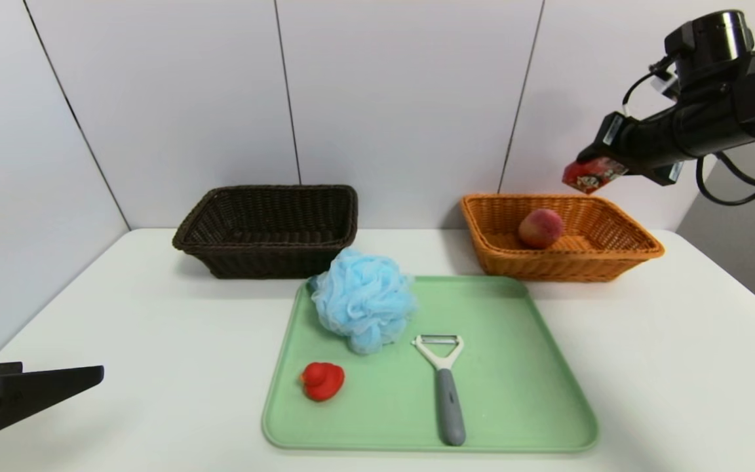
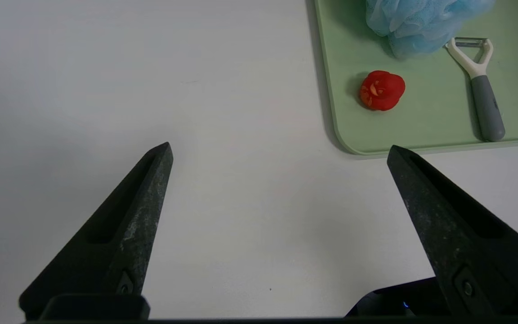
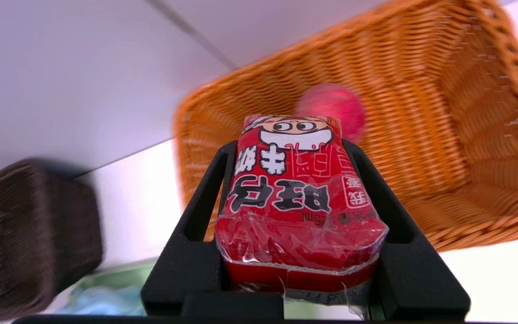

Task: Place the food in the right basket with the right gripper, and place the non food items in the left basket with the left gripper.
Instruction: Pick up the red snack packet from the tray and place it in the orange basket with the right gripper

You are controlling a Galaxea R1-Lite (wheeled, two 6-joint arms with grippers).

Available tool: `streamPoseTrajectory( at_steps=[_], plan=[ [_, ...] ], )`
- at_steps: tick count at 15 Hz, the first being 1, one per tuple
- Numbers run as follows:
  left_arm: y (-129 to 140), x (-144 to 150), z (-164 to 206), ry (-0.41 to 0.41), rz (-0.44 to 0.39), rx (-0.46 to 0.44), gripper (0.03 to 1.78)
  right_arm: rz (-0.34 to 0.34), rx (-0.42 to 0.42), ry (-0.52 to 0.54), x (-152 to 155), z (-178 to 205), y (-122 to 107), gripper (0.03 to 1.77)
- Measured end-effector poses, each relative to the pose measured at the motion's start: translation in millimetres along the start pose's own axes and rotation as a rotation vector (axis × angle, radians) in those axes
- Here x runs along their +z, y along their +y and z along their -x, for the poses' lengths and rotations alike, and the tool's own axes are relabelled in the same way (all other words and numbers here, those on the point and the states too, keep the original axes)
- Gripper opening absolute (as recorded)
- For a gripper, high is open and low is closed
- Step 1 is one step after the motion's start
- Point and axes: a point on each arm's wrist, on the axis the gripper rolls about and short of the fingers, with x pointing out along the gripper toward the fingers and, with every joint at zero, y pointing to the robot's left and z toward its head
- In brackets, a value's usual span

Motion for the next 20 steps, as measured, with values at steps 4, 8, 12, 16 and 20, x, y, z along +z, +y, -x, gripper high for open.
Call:
streamPoseTrajectory(
  at_steps=[4,8,12,16,20],
  plan=[
    [0,-1,-1,0.004,0.001,0.001,1.69,-0.029,-0.101,0.05,-2,-40,-33,0.73],
    [1,-1,-2,0.009,0.001,0.003,1.69,-0.042,-0.145,0.092,-10,-64,-47,0.73],
    [1,-1,-3,0.013,0.002,0.003,1.69,-0.049,-0.177,0.112,-15,-80,-55,0.73],
    [1,-1,-3,0.014,0.002,0.004,1.69,-0.044,-0.192,0.084,-15,-88,-57,0.85],
    [1,-1,-3,0.013,0.002,0.002,1.69,-0.045,-0.194,0.093,-17,-91,-58,1.2]
  ],
)
